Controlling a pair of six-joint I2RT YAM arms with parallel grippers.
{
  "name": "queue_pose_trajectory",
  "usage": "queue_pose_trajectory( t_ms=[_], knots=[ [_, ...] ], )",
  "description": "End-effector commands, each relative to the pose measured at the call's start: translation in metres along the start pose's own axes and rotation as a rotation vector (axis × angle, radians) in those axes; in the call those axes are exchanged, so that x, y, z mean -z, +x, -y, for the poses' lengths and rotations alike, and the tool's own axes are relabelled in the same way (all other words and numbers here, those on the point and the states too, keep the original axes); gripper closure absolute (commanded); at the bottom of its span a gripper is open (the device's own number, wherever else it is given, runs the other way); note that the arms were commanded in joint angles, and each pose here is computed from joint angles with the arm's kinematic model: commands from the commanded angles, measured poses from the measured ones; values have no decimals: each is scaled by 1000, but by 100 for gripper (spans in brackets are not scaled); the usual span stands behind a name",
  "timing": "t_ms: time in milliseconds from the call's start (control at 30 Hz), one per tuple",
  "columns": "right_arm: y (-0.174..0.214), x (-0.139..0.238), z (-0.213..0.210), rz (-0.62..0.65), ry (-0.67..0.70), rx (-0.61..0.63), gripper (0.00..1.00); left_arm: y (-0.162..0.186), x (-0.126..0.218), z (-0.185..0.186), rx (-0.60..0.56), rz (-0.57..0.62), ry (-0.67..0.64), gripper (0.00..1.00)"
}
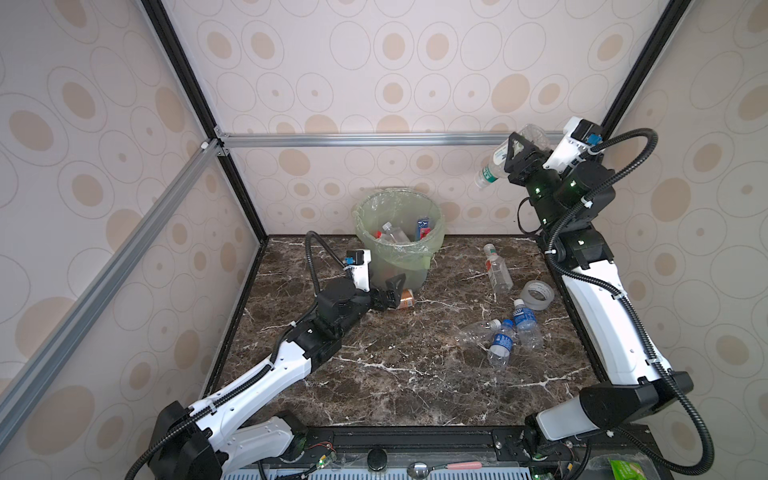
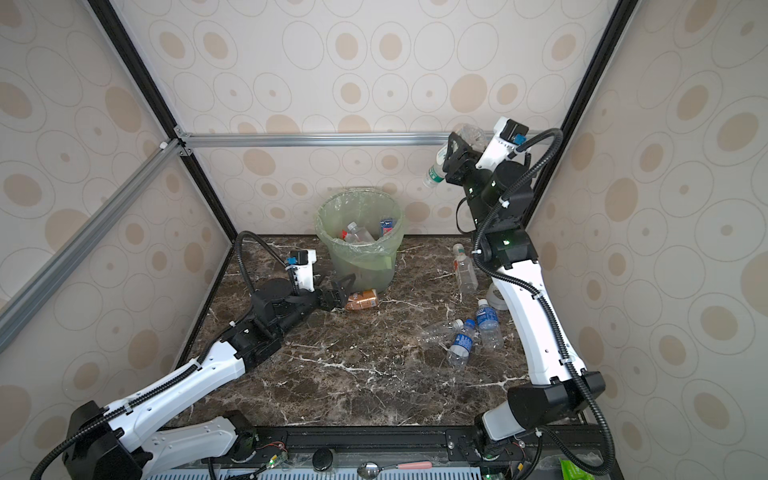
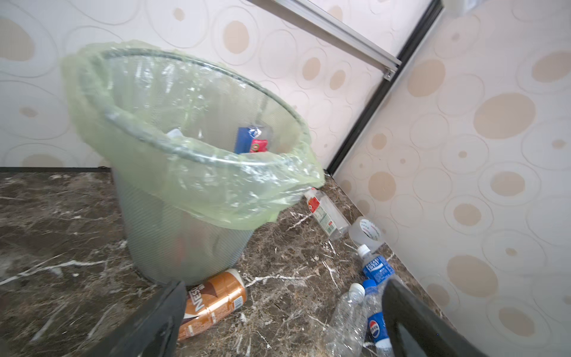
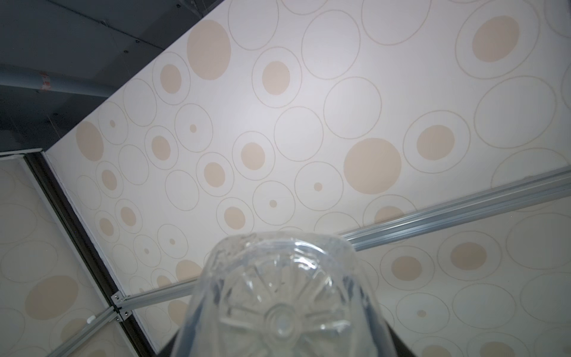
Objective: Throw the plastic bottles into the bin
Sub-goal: 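Raise the green-labelled bottle with the right gripper toward the bag while the left gripper releases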
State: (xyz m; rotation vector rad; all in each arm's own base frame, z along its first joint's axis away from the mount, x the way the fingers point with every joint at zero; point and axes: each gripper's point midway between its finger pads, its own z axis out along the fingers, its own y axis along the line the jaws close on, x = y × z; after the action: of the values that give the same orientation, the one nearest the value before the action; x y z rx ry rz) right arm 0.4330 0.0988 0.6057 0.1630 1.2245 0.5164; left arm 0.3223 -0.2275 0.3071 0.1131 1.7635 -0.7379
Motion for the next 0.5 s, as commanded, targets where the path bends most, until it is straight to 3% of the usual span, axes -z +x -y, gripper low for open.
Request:
queue_pose_trajectory(
  t_ms=[0, 133, 267, 367, 467],
  knots=[
    [3, -16, -8, 12, -22, -24, 52, -8, 7, 0, 57, 25, 27, 1],
    [77, -40, -27, -140, -59, -59, 53, -3, 10, -7, 71, 20, 15, 1],
    [185, -57, -52, -379, -127, -85, 50, 3, 11, -11, 79, 7, 9, 1],
    [234, -59, -67, -529, -137, -69, 25, 3, 13, -13, 79, 4, 4, 1],
    [224, -57, -76, -494, -141, -42, 3, 2, 17, -14, 76, 6, -1, 1]
  ],
)
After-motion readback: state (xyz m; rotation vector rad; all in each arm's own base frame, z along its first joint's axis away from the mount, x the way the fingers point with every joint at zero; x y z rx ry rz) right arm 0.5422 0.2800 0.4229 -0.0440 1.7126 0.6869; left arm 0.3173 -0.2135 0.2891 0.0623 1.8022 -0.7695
